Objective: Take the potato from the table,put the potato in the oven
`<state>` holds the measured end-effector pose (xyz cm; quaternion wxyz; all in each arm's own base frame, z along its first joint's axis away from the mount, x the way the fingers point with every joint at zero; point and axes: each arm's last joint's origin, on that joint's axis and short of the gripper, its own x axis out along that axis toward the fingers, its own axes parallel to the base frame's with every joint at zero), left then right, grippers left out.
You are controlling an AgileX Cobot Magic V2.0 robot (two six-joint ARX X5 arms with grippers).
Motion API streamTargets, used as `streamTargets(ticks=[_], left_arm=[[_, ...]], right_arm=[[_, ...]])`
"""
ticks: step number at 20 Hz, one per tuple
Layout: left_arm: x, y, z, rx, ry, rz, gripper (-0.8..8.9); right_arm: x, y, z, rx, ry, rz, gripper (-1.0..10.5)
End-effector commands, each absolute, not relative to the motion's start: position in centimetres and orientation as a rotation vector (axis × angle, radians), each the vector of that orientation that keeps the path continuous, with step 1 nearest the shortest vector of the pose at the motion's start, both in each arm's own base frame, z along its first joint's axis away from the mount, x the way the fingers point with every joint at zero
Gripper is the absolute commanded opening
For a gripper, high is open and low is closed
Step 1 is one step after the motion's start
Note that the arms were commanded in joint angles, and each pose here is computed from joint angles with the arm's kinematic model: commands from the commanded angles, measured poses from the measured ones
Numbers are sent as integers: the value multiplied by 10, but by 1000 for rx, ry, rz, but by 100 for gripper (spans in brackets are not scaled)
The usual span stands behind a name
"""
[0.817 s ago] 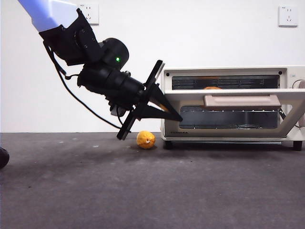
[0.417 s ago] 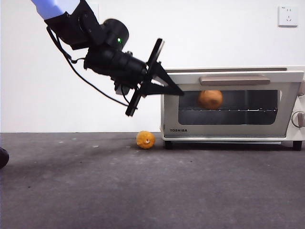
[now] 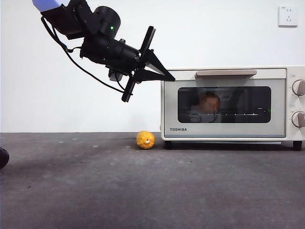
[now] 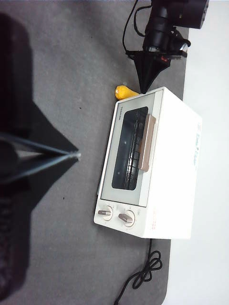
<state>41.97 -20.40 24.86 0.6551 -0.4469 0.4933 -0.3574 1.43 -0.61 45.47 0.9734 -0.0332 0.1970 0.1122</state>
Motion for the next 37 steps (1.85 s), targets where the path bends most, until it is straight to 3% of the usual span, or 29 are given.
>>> streamTargets(ticks=[1, 10, 18, 24, 30, 37], left_arm=[[421, -205, 249, -999, 1123, -864, -7], [393, -202, 290, -776, 1040, -1065, -7], [327, -181, 350, -367, 900, -1052, -7], [271, -158, 403, -192, 746, -987, -7], [221, -135, 448, -123, 547, -806, -5], [175, -124, 461, -48, 525, -643, -4]], right_arm=[[14, -7, 452, -77, 415, 216, 2], [14, -7, 452, -72, 415, 209, 2], [15, -6, 452, -65, 416, 206, 2], [15, -6, 452, -65, 416, 206, 2], [15, -6, 452, -65, 416, 206, 2], [15, -6, 452, -65, 416, 206, 2]])
